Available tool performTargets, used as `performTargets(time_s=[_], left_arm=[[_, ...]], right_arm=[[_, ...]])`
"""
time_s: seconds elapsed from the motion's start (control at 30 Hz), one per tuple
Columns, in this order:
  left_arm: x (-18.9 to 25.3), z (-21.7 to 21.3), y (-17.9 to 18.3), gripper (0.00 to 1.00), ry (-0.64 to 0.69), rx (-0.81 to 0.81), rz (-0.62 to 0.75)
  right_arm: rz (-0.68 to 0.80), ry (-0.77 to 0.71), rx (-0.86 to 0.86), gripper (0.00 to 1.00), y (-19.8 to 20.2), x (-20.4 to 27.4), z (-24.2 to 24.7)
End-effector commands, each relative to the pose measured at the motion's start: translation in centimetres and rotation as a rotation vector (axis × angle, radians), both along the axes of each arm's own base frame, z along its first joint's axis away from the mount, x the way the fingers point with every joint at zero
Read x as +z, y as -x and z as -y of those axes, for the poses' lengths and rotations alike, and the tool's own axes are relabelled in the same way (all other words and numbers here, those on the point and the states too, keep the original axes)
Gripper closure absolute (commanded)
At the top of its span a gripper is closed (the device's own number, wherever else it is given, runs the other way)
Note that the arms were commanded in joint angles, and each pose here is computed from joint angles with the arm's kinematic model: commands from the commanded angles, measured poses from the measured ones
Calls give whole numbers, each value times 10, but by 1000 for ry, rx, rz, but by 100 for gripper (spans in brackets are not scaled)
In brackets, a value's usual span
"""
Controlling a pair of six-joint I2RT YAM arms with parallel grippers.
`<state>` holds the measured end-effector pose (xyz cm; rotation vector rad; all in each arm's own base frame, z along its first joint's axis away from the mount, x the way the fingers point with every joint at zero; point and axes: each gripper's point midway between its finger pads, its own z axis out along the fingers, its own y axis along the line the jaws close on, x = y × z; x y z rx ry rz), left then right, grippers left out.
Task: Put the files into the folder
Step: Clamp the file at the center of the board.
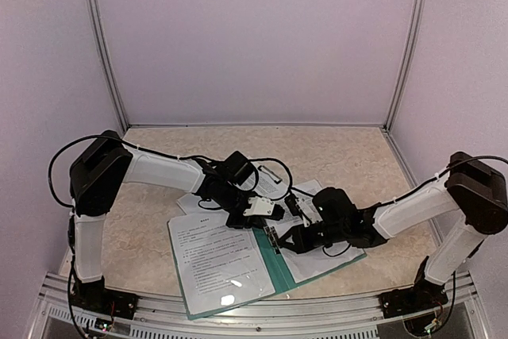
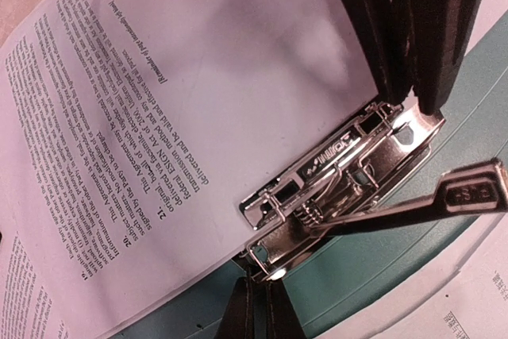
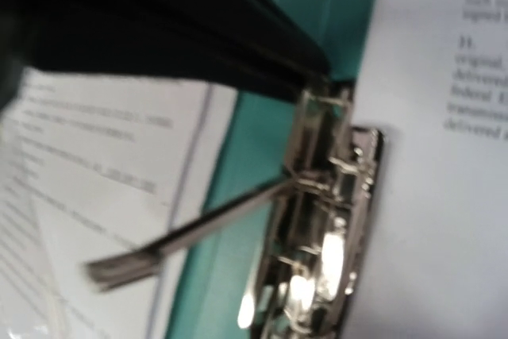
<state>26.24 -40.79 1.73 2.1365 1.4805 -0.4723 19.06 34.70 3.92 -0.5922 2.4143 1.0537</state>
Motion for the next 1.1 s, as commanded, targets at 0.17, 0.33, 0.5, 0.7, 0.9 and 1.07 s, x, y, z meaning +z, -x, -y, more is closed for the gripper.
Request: performTargets(time_s=[0.17, 0.33, 0.5, 0.7, 0.9, 1.07], left_arm=[[-48, -30, 25, 100, -174, 20, -114], [-49, -31, 25, 100, -178, 21, -116], [-49, -31, 26, 100, -179, 21, -119], [-49, -30, 25, 100, -177, 21, -117], [-49, -30, 25, 100, -177, 22, -119], [-49, -30, 25, 100, -179, 22, -120]], right_arm=[[40, -27, -27, 72, -3, 26, 0], [23, -54, -39, 59, -6, 26, -6], [20, -89, -39, 56, -8, 33, -14], [40, -114, -22, 58, -7, 43, -16], [53, -135, -17, 58, -9, 53, -20], [54, -132, -27, 59, -14, 54, -23]])
